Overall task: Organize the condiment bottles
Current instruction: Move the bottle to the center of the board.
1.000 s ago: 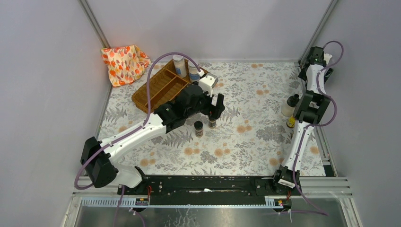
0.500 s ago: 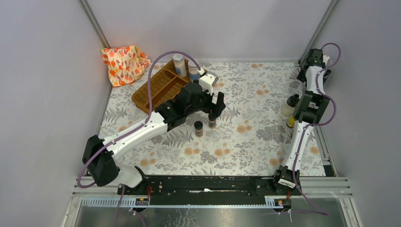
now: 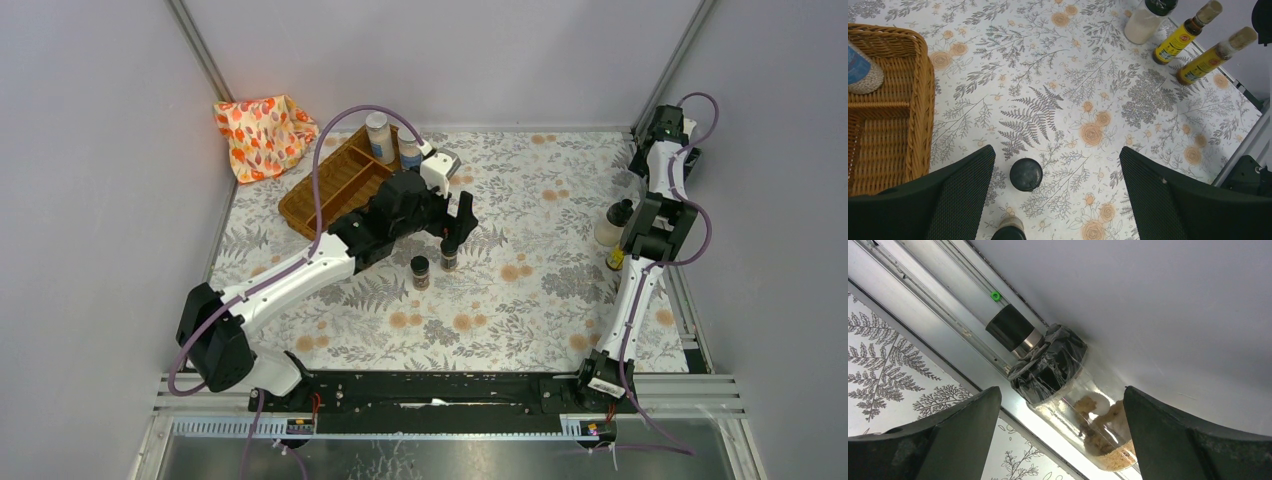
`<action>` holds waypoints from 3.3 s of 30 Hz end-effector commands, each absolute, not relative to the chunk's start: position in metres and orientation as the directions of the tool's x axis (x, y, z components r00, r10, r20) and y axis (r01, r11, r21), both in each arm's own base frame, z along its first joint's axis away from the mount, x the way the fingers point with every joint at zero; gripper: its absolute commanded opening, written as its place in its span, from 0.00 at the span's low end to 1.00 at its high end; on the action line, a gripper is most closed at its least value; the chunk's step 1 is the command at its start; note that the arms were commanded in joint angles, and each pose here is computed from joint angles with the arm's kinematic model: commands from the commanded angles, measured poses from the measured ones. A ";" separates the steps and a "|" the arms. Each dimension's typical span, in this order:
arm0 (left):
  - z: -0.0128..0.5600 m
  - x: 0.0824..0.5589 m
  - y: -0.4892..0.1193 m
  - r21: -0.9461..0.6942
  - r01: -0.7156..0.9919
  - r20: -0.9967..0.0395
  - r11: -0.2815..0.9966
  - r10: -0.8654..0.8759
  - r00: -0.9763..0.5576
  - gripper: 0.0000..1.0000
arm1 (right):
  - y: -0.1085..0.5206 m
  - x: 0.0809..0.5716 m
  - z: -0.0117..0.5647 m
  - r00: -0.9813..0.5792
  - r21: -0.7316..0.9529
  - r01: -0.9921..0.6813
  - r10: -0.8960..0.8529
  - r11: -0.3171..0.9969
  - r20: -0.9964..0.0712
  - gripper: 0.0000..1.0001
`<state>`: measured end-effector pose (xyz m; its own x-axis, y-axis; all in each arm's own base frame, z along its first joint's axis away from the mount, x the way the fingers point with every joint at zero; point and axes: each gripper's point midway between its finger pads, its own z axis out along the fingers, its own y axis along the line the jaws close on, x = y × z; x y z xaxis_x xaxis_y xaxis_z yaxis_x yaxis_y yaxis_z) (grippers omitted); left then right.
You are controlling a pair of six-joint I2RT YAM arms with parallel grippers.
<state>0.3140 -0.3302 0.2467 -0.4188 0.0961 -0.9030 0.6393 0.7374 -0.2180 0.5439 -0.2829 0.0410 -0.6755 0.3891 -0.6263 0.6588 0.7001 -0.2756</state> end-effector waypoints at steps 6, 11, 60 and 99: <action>0.253 0.324 -0.335 -0.225 0.658 -0.917 0.718 0.073 -0.393 0.99 | -0.302 0.525 0.010 -0.708 -0.314 0.656 0.415 0.687 -0.572 0.98; 0.252 0.327 -0.336 -0.231 0.659 -0.915 0.716 0.070 -0.397 0.99 | -0.303 0.522 0.004 -0.721 -0.331 0.647 0.409 0.687 -0.559 0.96; 0.266 0.323 -0.331 -0.277 0.653 -0.910 0.705 0.026 -0.414 0.99 | -0.227 0.546 0.004 -0.742 -0.200 0.581 0.414 0.789 -0.527 0.00; 0.299 0.294 -0.306 -0.338 0.620 -0.893 0.708 -0.033 -0.449 0.99 | -0.061 0.575 0.075 -0.804 -0.176 0.304 0.153 0.936 -0.575 0.00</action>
